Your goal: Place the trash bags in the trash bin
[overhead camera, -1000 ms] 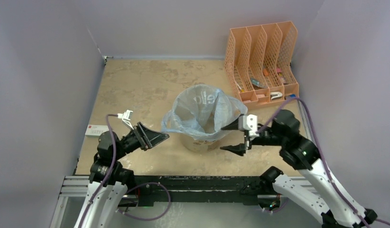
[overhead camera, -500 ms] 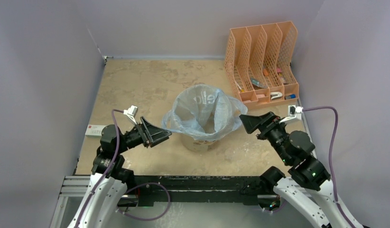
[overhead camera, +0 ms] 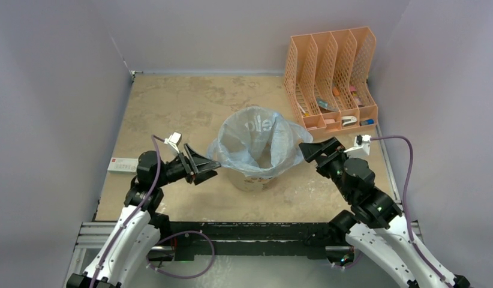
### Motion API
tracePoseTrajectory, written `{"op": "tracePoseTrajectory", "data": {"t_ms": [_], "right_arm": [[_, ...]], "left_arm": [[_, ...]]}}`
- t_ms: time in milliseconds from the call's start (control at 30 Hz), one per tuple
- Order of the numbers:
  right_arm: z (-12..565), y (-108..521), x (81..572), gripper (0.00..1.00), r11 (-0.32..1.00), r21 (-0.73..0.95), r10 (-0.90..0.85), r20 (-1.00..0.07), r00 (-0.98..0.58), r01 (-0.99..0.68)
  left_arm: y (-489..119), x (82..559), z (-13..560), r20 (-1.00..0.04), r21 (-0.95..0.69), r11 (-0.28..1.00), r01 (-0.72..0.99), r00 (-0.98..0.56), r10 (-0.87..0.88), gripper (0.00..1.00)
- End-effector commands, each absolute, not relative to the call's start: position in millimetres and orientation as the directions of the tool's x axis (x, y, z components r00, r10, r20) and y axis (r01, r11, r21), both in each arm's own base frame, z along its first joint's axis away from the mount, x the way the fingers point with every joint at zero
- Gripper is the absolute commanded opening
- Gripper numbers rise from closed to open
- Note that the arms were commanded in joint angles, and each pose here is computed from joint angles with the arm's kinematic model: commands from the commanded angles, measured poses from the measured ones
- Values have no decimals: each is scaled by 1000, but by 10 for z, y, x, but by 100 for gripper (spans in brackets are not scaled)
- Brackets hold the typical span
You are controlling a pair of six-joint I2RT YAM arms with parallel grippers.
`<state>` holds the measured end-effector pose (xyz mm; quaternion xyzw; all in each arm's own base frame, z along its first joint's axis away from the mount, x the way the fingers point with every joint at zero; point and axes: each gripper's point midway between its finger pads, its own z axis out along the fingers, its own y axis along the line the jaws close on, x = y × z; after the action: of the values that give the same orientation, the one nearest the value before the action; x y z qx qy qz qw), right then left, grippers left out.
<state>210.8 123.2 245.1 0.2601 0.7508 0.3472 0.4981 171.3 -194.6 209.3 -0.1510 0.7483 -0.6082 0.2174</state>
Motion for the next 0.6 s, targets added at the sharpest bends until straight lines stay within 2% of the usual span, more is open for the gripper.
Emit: {"op": "tracePoseTrajectory", "data": {"t_ms": [0, 333, 467, 567], "right_arm": [[2565, 1207, 2149, 97, 581, 813, 777, -540, -323, 39], [2571, 1175, 2112, 96, 568, 822, 787, -533, -312, 30], [2489, 1250, 2105, 96, 576, 817, 771, -528, -355, 36], [2435, 1286, 2100, 96, 575, 817, 767, -520, -376, 42]], "left_arm": [[-1996, 1733, 2317, -206, -977, 155, 149, -854, -478, 69], [-1985, 1752, 2261, -176, -982, 146, 117, -842, -511, 70], [-2082, 1738, 2075, -168, -979, 177, 97, -878, -447, 68], [-2160, 1710, 1939, -186, -971, 215, 103, -892, -413, 59]]}}
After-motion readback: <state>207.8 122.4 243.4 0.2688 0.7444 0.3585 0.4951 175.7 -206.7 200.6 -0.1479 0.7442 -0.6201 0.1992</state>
